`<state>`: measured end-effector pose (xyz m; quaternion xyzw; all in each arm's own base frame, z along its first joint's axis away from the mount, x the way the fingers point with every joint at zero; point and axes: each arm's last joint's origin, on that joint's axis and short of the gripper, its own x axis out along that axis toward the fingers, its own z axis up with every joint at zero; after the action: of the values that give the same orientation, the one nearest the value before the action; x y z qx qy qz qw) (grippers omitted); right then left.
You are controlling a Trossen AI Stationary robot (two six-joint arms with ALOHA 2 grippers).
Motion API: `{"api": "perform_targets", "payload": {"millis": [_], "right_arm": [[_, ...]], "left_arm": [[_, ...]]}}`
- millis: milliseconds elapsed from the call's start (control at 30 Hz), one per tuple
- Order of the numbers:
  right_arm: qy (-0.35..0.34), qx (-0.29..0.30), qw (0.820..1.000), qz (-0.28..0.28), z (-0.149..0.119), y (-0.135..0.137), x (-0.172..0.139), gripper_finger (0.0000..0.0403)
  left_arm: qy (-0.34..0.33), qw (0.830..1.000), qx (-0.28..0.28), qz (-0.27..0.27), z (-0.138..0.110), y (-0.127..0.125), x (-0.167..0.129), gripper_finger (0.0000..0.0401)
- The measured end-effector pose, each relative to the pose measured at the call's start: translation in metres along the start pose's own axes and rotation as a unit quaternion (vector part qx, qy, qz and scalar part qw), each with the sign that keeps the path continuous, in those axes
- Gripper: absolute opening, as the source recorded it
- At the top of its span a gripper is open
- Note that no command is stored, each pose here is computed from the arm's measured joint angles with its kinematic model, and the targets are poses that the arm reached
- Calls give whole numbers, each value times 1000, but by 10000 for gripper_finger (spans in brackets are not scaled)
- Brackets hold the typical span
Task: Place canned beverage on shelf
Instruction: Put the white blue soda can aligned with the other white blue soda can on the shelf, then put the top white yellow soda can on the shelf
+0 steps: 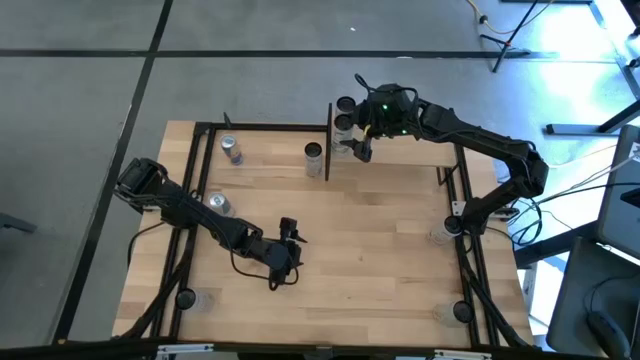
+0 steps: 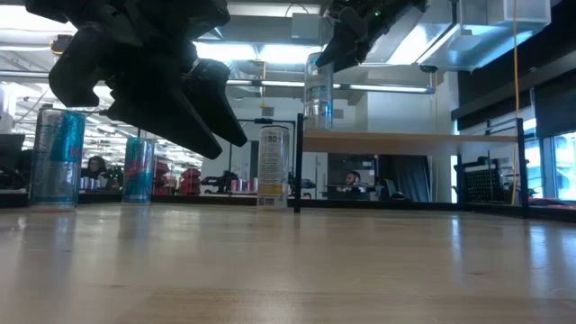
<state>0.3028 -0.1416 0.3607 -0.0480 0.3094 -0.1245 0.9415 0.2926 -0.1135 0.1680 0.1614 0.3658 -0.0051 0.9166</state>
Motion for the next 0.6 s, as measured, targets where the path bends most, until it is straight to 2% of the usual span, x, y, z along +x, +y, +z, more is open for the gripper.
{"api": "perform_targets", "payload": {"millis": [233, 433, 600], "right_arm": [[13, -11, 1000, -22, -1, -1, -4, 356], [36, -9, 999, -23, 7, 0, -36, 351], [59, 28, 998, -10, 4, 4, -63, 350]], "left_arm": [[0, 1000, 0, -1, 0, 0, 0, 284], [0, 1000, 0, -1, 0, 0, 0, 284], [0, 1000, -4, -1, 0, 0, 0, 284]]}}
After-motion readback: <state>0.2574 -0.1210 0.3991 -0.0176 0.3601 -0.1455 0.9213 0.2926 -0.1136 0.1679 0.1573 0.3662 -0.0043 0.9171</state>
